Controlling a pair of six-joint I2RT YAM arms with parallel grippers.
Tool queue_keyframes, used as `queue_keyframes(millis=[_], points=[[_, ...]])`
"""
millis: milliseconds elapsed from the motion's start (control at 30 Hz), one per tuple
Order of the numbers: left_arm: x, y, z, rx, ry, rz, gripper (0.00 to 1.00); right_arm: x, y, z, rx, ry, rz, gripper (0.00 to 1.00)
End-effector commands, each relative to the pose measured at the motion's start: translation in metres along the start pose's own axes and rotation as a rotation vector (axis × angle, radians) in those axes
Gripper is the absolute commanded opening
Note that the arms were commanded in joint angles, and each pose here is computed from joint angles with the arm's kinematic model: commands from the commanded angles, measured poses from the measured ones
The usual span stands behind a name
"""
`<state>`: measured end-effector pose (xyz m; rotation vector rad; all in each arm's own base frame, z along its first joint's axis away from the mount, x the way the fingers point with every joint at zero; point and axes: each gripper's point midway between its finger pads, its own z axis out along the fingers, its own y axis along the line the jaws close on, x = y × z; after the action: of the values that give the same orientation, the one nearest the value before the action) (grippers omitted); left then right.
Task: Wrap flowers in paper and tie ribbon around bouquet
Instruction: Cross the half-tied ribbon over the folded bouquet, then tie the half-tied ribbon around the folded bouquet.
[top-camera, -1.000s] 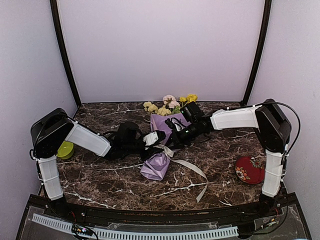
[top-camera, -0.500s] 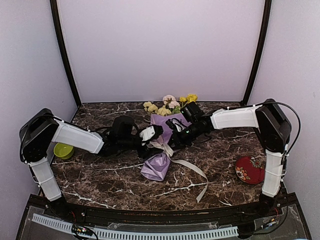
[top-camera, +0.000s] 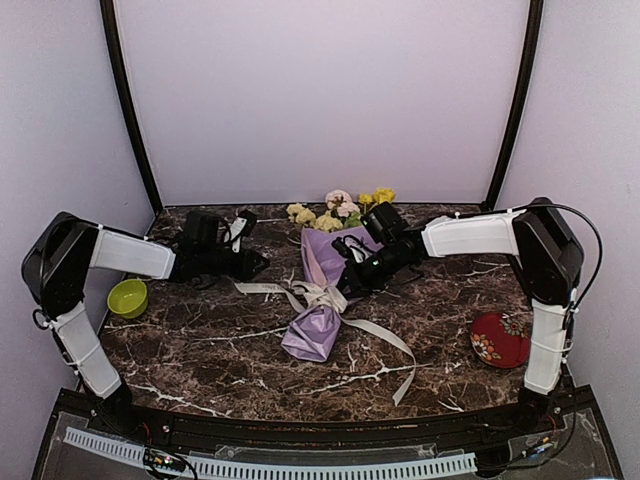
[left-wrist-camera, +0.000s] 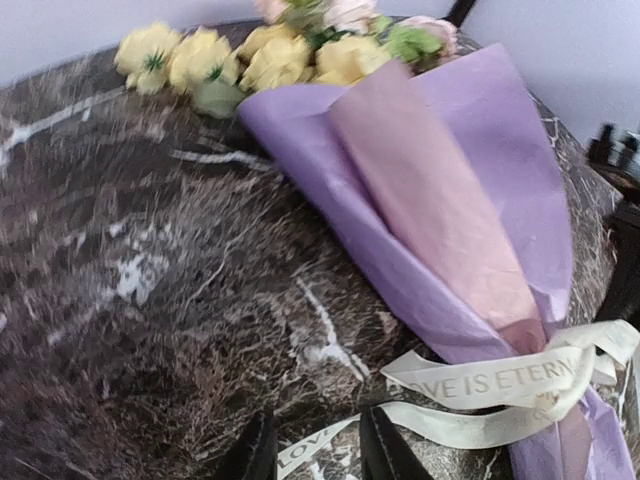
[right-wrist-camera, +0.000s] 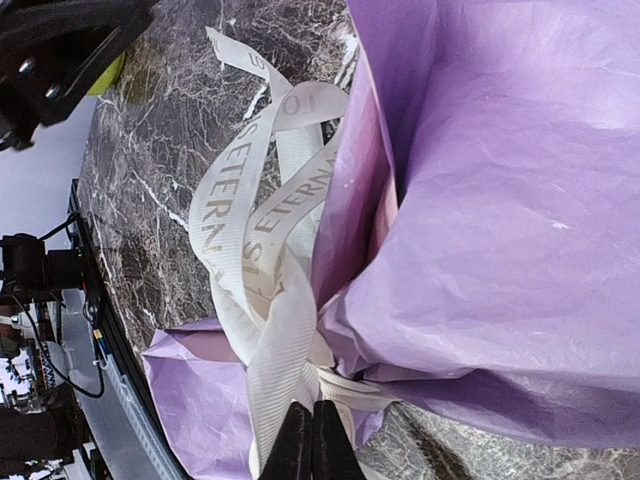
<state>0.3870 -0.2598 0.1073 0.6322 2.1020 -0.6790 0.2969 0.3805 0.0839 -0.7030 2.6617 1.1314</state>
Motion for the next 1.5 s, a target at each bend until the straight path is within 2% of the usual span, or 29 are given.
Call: queue_keyframes(millis=[0,100,200,367,500,700,833,1100,1233,1467], points=[[0.042,-0.003,0.018,0.061,0.146,-0.335,0.32,-0.014,0.014,-0.016,-0.005,-0.052,-0.043,0.0],[0.036,-0.018,0.021,0.167,0.086,-0.304,0.37,-0.012,0.014,-0.015,-0.004,-0.049,-0.04,0.0],[0.025,-0.035,0.019,0.265,0.028,-0.194,0.47,-0.011,0.013,-0.015,-0.002,-0.049,-0.039,0.0],[0.029,-0.037,0.031,0.193,0.043,0.023,0.52,-0.011,0.013,-0.015,-0.002,-0.051,-0.036,0.0],[0.035,-0.029,0.041,0.117,0.101,0.113,0.53,-0.012,0.014,-0.016,-0.004,-0.054,-0.036,0.0],[0.042,-0.036,0.047,0.151,0.13,0.197,0.55,-0.012,0.014,-0.016,-0.004,-0.052,-0.036,0.0],[0.037,-0.021,0.055,0.063,0.127,0.193,0.55,-0.011,0.014,-0.015,-0.005,-0.049,-0.033,0.0],[0.046,-0.043,0.055,0.163,0.132,0.311,0.55,-0.01,0.013,-0.016,-0.003,-0.046,-0.037,0.0],[0.048,-0.045,0.054,0.185,0.143,0.321,0.58,-0.01,0.013,-0.015,-0.003,-0.043,-0.036,0.0],[0.037,-0.043,0.059,0.16,0.097,0.345,0.57,-0.009,0.013,-0.015,-0.006,-0.042,-0.035,0.0]])
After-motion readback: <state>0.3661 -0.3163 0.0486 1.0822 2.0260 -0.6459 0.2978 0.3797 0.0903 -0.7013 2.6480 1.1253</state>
